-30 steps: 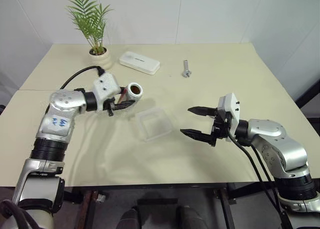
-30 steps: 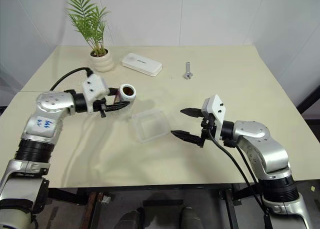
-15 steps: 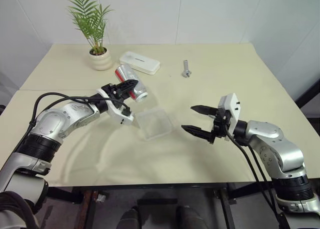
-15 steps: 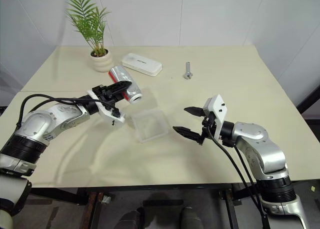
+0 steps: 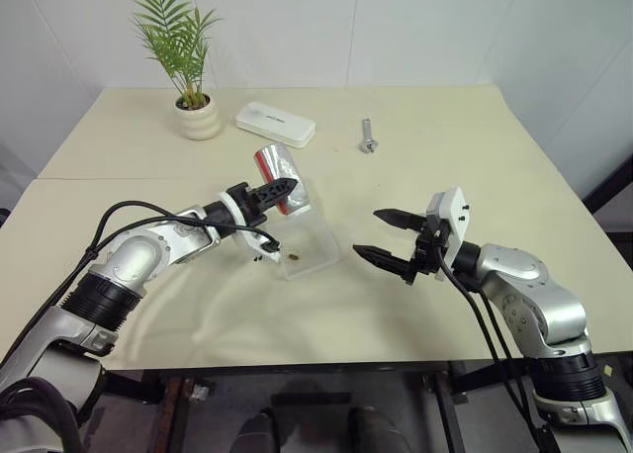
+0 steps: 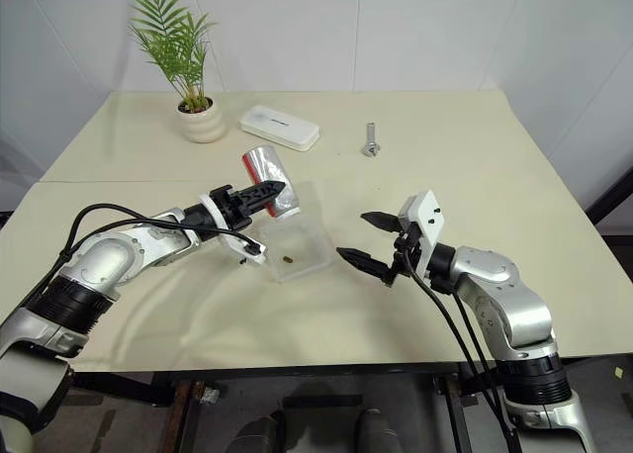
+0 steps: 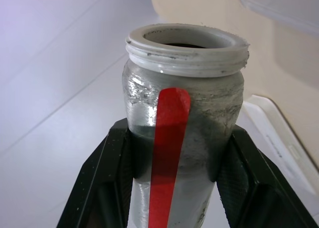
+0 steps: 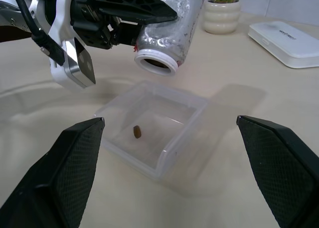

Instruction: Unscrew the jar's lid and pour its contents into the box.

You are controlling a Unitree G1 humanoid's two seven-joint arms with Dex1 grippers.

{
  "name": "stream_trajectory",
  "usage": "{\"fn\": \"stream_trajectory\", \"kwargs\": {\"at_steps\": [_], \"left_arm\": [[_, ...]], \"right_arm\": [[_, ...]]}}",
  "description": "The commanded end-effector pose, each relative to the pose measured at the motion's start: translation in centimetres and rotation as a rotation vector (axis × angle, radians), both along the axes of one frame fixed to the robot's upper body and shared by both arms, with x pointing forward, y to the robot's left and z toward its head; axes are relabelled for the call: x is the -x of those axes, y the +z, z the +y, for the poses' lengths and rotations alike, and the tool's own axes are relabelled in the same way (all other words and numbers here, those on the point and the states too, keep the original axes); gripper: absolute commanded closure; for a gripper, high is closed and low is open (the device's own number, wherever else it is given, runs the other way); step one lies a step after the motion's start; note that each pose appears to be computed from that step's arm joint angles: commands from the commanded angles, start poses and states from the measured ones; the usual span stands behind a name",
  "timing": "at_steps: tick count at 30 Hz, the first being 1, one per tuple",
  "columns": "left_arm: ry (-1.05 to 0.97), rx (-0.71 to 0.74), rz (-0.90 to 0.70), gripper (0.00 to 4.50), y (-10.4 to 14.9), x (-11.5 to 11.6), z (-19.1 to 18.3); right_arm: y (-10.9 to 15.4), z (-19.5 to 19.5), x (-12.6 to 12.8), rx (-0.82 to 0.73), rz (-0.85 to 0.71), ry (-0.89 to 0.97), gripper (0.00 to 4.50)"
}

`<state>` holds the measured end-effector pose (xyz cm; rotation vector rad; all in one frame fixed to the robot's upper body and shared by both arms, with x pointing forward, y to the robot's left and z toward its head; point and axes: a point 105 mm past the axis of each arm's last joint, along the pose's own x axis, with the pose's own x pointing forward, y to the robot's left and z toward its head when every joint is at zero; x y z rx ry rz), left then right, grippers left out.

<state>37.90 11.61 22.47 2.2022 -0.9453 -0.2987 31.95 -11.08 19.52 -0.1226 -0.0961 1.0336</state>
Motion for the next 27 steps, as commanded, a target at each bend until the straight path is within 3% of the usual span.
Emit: {"fn": "stream_trajectory", "kwargs": {"at_steps": [1,4,7,12,16,18,21,27], "left_arm": [[-0.029,0.066,-0.027,2.63,2.4,0.9,0.3],[-0.045,0.193,0.071,2.63,3.1,1.6,1.0],[0.002,0.449,0.255,2.63,4.0,1.6,3.4],[0.148,1.175,0.734,2.63,3.5,-0.1,9.4],[0.196,1.669,0.92,2.63,2.5,-1.2,13.9],[0.204,1.959,0.931,2.63,1.6,-1.5,17.0],[0.201,2.228,0.85,2.63,0.4,-1.7,20.8],[0.083,2.319,0.724,2.63,-1.0,-1.3,23.4]], "right_arm": [[1.0,-0.2,0.4,-0.019,-0.055,-0.003,0.02],[0.9,-0.3,0.4,-0.008,-0.055,0.002,0.02],[0.7,-0.5,0.4,0.019,-0.059,0.015,0.02],[0.8,-0.7,0.3,0.059,-0.09,0.039,0.02],[0.9,-0.8,0.2,0.106,-0.146,0.077,0.02],[1.1,-0.9,0.1,0.122,-0.175,0.102,0.02],[1.9,-0.9,-0.2,0.097,-0.216,0.123,0.02],[3.6,-0.5,-0.3,0.0,-0.249,0.163,0.02]]}}
